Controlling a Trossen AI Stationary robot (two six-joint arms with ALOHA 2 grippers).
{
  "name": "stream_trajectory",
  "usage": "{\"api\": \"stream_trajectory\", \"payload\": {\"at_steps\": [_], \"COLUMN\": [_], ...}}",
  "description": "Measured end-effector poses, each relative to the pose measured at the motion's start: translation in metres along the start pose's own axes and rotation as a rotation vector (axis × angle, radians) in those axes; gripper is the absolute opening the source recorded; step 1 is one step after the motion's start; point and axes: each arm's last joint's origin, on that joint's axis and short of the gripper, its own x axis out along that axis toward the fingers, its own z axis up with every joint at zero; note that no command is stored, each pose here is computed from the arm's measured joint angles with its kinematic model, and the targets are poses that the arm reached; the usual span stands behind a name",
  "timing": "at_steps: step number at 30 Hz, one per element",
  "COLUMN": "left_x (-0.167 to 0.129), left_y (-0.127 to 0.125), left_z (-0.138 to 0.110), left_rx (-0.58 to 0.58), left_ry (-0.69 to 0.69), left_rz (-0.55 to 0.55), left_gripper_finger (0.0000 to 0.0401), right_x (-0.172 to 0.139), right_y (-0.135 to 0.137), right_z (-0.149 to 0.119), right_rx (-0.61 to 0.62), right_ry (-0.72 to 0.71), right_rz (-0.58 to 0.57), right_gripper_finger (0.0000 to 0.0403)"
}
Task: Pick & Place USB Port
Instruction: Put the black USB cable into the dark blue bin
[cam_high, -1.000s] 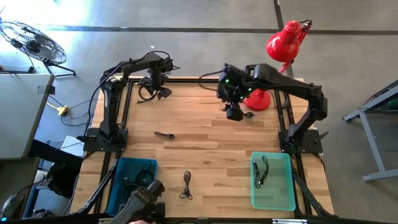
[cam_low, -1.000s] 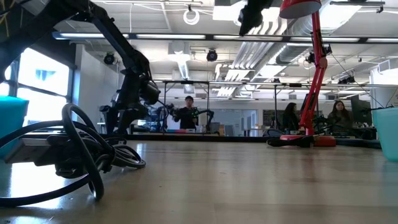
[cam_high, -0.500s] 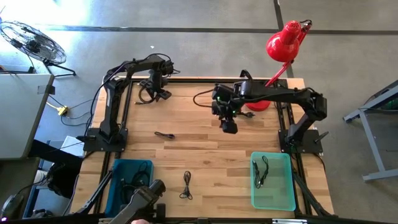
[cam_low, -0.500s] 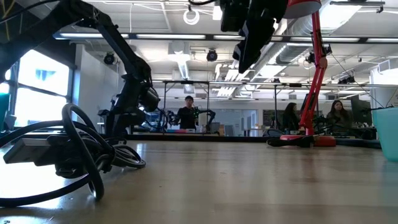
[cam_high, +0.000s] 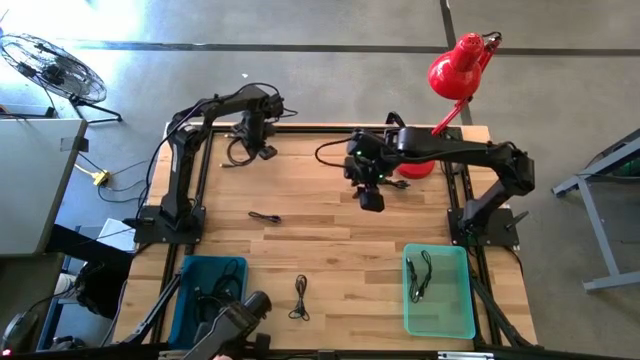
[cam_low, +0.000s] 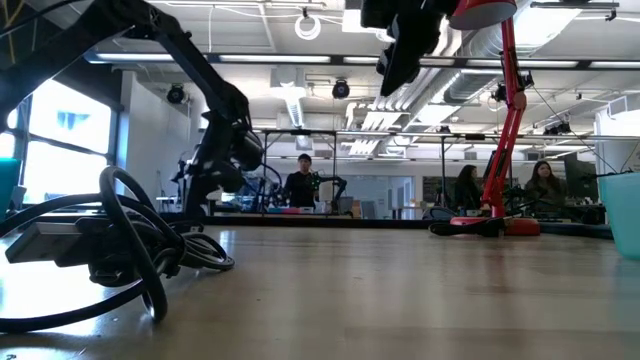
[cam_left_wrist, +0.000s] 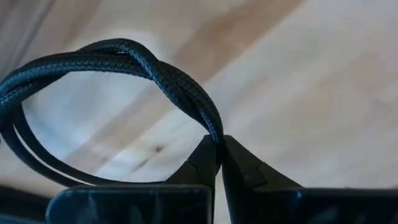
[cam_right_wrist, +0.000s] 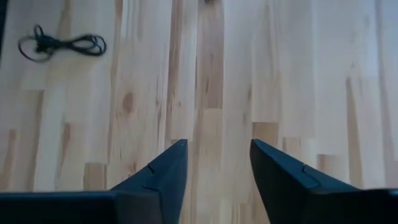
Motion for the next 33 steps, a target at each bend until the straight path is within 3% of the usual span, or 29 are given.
{"api": "stream_trajectory", "payload": {"at_steps": [5,12,17,22,28,33], "left_x": [-0.026,-0.102,-0.16,-0.193,-0.186,-0.14], "left_y": [-0.011,-0.051,-0.092,-0.125,-0.155,-0.175], "left_z": [-0.007,-0.043,-0.106,-0.183,-0.275,-0.331], "left_rx": [0.073,0.232,0.362,0.381,0.329,0.213], "left_ry": [0.003,-0.119,-0.371,-0.568,-0.668,-0.537], "left_rz": [0.057,0.124,0.043,0.006,-0.081,-0.183], "left_gripper_finger": [0.0003,0.0002,0.0002,0.0002,0.0001,0.0001], "right_x": [-0.021,-0.05,-0.068,-0.078,-0.08,-0.079], "right_y": [0.005,0.015,0.023,0.027,0.029,0.035], "right_z": [0.0,-0.005,-0.01,-0.013,-0.014,-0.013], "right_rx": [-0.002,0.004,-0.002,0.013,0.017,-0.013], "right_ry": [-0.088,-0.178,-0.227,-0.255,-0.262,-0.265], "right_rz": [-0.009,-0.014,-0.012,-0.012,-0.008,0.0], "right_gripper_finger": [0.0125,0.0096,0.009,0.009,0.0087,0.0087]}}
